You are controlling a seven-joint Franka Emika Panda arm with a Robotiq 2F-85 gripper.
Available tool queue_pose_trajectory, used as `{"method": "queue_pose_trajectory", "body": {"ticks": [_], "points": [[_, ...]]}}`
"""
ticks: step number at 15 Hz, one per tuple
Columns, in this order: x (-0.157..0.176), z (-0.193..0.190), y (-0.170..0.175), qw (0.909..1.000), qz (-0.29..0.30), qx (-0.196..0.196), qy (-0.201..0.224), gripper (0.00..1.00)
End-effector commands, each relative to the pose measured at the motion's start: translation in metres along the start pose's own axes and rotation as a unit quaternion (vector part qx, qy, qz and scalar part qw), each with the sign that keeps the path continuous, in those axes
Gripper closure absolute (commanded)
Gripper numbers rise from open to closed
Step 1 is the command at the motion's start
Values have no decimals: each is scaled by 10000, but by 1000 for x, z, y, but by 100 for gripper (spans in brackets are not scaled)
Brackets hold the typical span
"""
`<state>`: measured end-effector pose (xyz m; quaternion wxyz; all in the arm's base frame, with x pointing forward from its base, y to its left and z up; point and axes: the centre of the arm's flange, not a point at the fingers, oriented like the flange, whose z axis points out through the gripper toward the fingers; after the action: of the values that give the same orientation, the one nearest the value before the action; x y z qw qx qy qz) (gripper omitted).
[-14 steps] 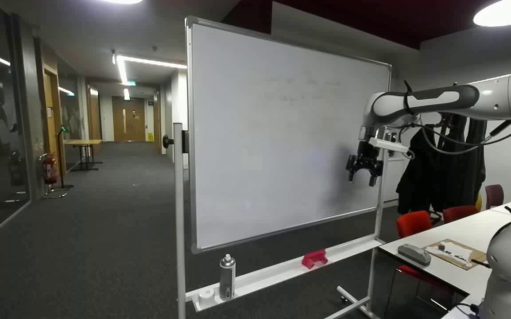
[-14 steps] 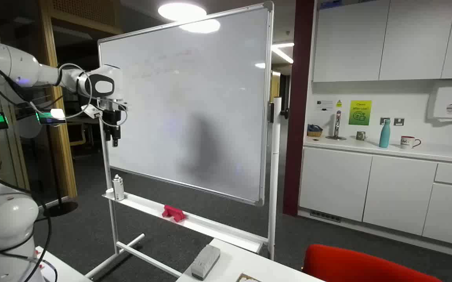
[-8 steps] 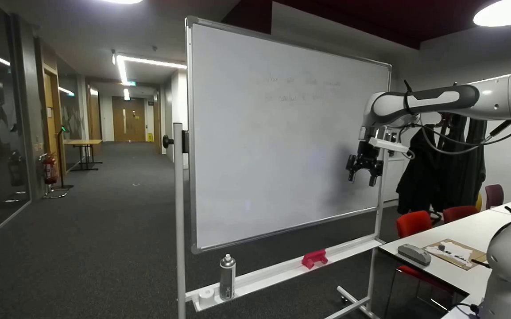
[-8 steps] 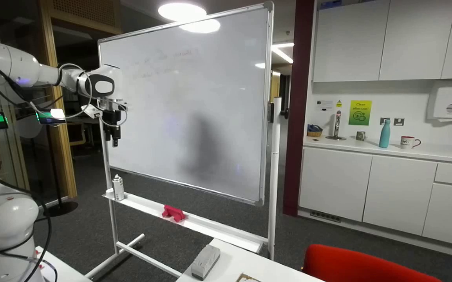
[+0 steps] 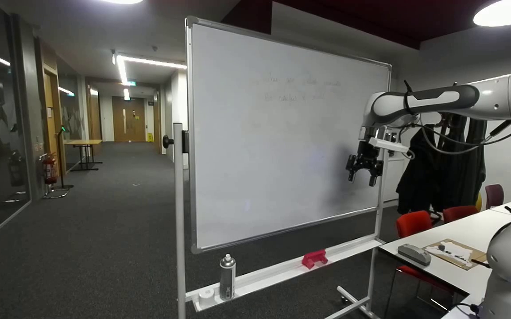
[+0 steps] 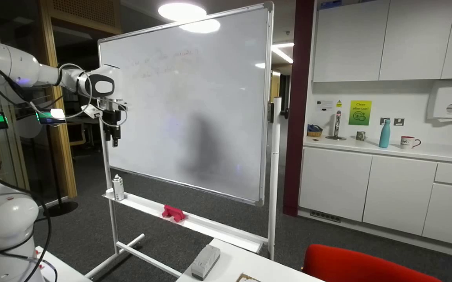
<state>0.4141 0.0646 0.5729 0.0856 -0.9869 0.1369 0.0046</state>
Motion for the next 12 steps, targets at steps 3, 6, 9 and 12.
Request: {"method": "queue_pose_trajectory", "body": {"ticks": [3,6,9,12], "points": [[0,0,0,10000,0,0,0,0],[4,-2,13,9965,-475,-521,450,0],[20,7,43,9920,-707,-795,676,0],[32,17,84,9916,-729,-792,714,0]]}}
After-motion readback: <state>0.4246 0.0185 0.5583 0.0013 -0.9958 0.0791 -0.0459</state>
